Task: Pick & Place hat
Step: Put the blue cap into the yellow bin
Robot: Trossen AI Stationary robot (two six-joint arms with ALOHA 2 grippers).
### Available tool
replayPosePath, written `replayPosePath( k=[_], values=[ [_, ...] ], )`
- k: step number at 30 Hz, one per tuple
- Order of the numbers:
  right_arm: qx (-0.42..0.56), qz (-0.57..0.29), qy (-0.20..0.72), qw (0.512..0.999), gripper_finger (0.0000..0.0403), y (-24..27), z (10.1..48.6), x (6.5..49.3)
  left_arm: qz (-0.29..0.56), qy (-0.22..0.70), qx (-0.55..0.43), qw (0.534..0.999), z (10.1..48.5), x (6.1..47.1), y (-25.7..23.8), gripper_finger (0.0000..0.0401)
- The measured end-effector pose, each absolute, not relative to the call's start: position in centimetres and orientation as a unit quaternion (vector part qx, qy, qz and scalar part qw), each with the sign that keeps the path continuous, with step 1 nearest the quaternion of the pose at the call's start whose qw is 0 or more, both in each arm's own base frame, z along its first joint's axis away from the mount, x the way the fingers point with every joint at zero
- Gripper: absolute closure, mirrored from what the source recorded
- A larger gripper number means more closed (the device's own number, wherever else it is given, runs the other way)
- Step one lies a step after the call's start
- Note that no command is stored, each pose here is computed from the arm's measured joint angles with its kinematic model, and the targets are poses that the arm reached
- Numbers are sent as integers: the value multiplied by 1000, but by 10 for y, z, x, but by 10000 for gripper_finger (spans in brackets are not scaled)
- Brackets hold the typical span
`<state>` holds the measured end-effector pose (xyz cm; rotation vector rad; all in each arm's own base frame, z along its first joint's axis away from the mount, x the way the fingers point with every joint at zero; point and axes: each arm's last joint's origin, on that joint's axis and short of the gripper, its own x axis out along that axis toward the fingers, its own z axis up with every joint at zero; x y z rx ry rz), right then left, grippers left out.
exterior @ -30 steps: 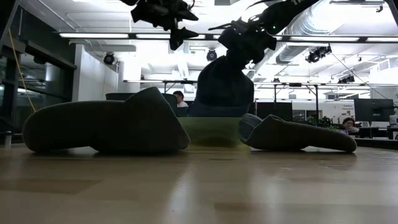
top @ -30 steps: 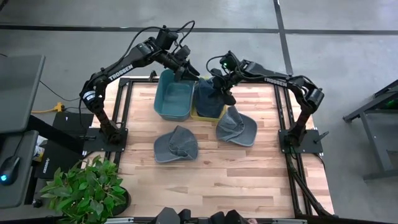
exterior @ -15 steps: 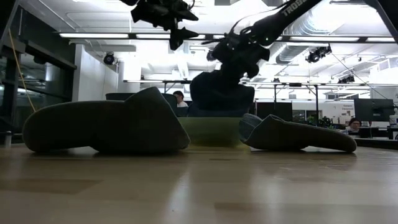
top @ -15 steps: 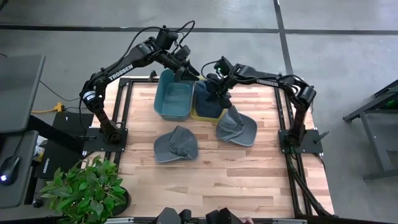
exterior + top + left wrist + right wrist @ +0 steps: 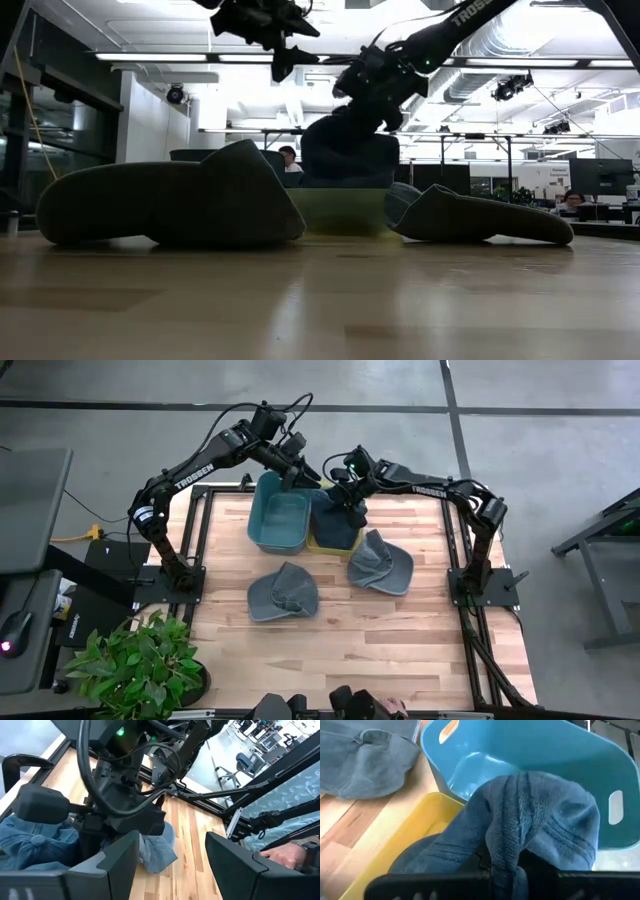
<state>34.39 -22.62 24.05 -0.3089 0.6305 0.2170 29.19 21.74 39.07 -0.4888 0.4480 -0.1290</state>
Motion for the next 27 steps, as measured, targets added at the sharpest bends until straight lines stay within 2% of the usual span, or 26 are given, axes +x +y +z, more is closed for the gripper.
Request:
replayPosePath(
  k=[9,13,17,27],
  values=[
    [-135,86,341,926,402,-237,223,342,-62,221,-243,943,391,292,217,176],
    [-145,67,351,923,384,-232,227,345,-60,221,-250,941,391,292,217,176],
    [-151,27,370,916,350,-231,230,345,-55,222,-250,941,390,292,217,176],
    [-150,10,350,925,230,-224,258,337,-52,224,-248,941,390,294,216,176]
  ],
)
